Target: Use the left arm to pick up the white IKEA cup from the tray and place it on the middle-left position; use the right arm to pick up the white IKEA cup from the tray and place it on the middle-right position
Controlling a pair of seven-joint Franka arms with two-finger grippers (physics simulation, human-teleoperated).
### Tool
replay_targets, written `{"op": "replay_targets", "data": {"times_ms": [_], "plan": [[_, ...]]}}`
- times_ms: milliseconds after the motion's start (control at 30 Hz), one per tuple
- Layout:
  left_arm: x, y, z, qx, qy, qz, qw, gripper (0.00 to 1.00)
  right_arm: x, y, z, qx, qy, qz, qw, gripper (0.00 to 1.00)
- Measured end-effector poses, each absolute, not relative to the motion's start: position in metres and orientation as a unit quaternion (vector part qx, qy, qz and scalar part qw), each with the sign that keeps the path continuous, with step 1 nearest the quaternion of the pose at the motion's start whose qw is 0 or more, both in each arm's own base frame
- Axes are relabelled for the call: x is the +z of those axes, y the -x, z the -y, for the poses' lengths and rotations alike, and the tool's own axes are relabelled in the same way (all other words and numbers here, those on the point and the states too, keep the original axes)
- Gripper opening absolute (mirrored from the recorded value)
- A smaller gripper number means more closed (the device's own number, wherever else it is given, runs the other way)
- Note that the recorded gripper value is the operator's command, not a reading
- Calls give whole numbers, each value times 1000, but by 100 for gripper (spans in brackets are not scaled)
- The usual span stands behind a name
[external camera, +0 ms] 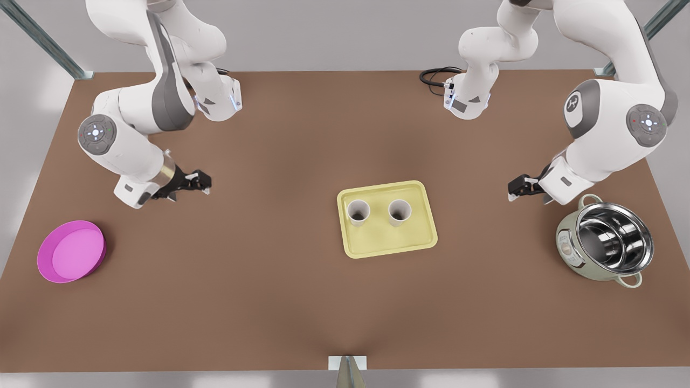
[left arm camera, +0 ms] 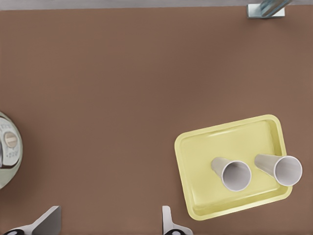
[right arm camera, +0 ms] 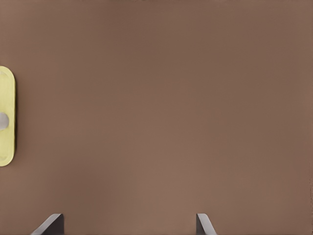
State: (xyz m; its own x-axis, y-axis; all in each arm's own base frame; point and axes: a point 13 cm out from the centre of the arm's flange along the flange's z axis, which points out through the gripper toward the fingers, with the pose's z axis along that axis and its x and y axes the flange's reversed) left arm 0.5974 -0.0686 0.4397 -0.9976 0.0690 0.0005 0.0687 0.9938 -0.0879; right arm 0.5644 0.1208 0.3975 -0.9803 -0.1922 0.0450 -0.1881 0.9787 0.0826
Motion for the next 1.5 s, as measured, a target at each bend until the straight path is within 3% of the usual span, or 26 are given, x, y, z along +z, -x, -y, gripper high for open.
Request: {"op": "replay_targets", "data": {"times_ms": [100, 167, 267, 333, 467, 567, 767, 967, 1233, 1300, 1400, 1500], "plan": [[437, -599, 84, 49, 50, 998, 2, 100, 399, -572, -108, -40, -89, 995, 15, 100], [416, -593, 144, 53, 95, 994, 21, 100, 397, -576, -114, -40, -97, 994, 12, 100], [371, -557, 275, 41, 184, 981, 51, 100, 394, -574, -214, -39, -183, 982, 6, 100], [334, -552, 309, 34, 192, 979, 65, 100, 384, -554, -304, -38, -254, 966, 9, 100], [256, -542, 288, 11, 151, 983, 103, 100, 346, -519, -377, -36, -275, 960, 38, 99], [217, -524, 280, 4, 130, 985, 114, 100, 317, -521, -402, -62, -226, 971, 48, 100], [176, -523, 286, 10, 98, 990, 102, 100, 269, -535, -477, -104, -173, 979, -3, 100], [142, -528, 290, 14, 74, 992, 97, 100, 239, -559, -498, -104, -140, 983, -60, 100], [99, -532, 296, 21, 54, 994, 89, 100, 183, -511, -536, -84, -142, 985, -51, 100], [97, -536, 300, 24, 50, 995, 83, 94, 170, -505, -540, -81, -134, 987, -45, 100], [98, -540, 303, 27, 45, 996, 75, 62, 164, -512, -532, -78, -112, 990, -45, 100], [99, -543, 304, 29, 40, 996, 70, 48, 153, -512, -530, -74, -97, 992, -40, 99]]}}
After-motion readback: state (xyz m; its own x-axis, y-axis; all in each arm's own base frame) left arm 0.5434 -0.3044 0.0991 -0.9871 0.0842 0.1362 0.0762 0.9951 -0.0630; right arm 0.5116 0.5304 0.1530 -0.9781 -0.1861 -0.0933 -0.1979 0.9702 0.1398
